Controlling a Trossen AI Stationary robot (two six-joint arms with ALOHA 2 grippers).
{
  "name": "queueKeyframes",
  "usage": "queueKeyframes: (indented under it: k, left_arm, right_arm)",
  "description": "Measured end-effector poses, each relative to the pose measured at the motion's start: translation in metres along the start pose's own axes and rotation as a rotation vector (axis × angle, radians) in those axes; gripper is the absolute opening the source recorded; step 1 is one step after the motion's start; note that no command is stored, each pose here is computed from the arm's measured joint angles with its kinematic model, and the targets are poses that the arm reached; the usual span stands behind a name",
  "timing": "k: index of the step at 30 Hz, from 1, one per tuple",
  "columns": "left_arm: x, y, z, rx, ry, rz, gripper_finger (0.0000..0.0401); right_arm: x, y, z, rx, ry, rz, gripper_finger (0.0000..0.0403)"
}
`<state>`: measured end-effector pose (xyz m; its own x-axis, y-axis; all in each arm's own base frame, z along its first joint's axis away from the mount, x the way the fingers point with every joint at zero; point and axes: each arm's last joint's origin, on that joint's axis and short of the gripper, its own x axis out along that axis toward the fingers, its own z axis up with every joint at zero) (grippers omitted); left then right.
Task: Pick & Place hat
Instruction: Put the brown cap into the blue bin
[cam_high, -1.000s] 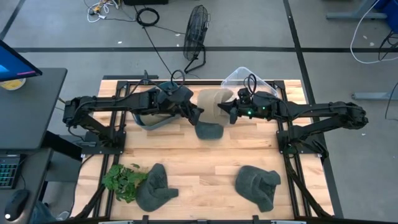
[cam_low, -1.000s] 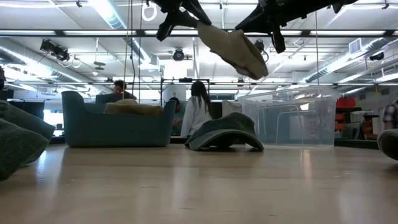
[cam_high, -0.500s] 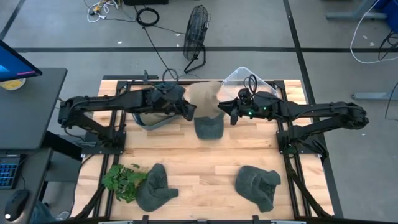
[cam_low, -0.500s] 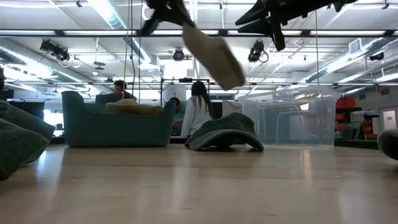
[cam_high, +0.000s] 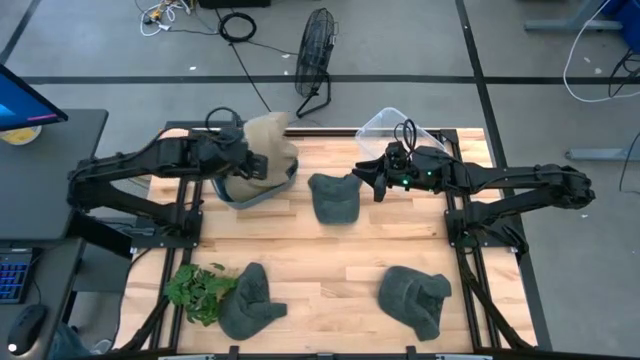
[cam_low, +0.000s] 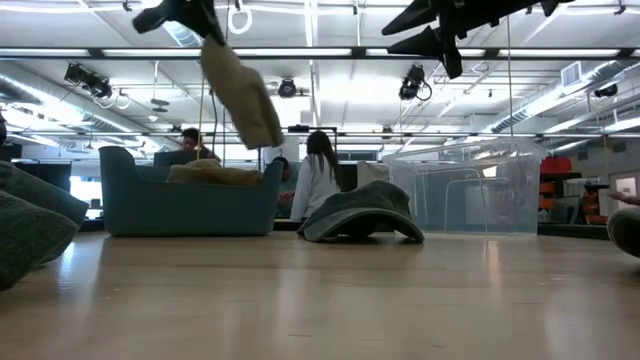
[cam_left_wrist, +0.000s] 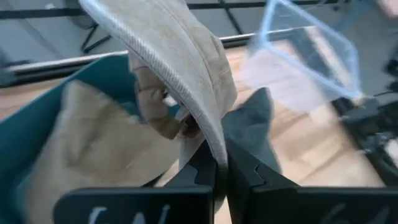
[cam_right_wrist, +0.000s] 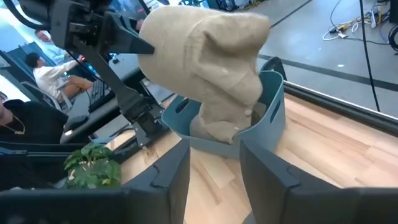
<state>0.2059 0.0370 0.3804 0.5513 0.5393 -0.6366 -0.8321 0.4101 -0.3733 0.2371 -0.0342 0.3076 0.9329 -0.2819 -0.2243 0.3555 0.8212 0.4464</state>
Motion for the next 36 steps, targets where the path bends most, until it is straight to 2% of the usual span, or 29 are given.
queueKeyframes:
  k: [9, 17, 21, 26, 30, 34, 36]
  left_arm:
    - [-0.013, 0.013, -0.019, -0.026, 0.057, 0.095, 0.0012]
    - [0.033, 0.021, -0.064, -0.126, 0.074, 0.12, 0.0012]
    - [0.054, 0.03, -0.076, -0.205, 0.036, 0.083, 0.0012]
    - [0.074, 0.045, -0.091, -0.269, 0.011, 0.089, 0.0027]
    - [0.076, 0.042, -0.09, -0.288, -0.017, 0.054, 0.0019]
    - [0.063, 0.034, -0.075, -0.269, -0.077, -0.021, 0.0011]
    - [0.058, 0.036, -0.072, -0.255, -0.095, -0.007, 0.0013]
  right_arm:
    - [0.0, 0.0, 0.0, -0.001, 0.003, -0.004, 0.0144]
    - [0.0, -0.001, 0.0, 0.0, 0.003, -0.007, 0.0144]
    - [0.0, -0.001, 0.0, 0.0, 0.003, -0.007, 0.0144]
    - [0.0, -0.001, 0.0, 0.03, 0.004, -0.007, 0.0144]
    - [0.0, -0.001, 0.0, 0.052, 0.005, -0.006, 0.0144]
    - [0.0, -0.001, 0.0, 0.052, 0.006, -0.006, 0.0144]
    - [0.0, -0.001, -0.001, 0.052, 0.006, -0.006, 0.0144]
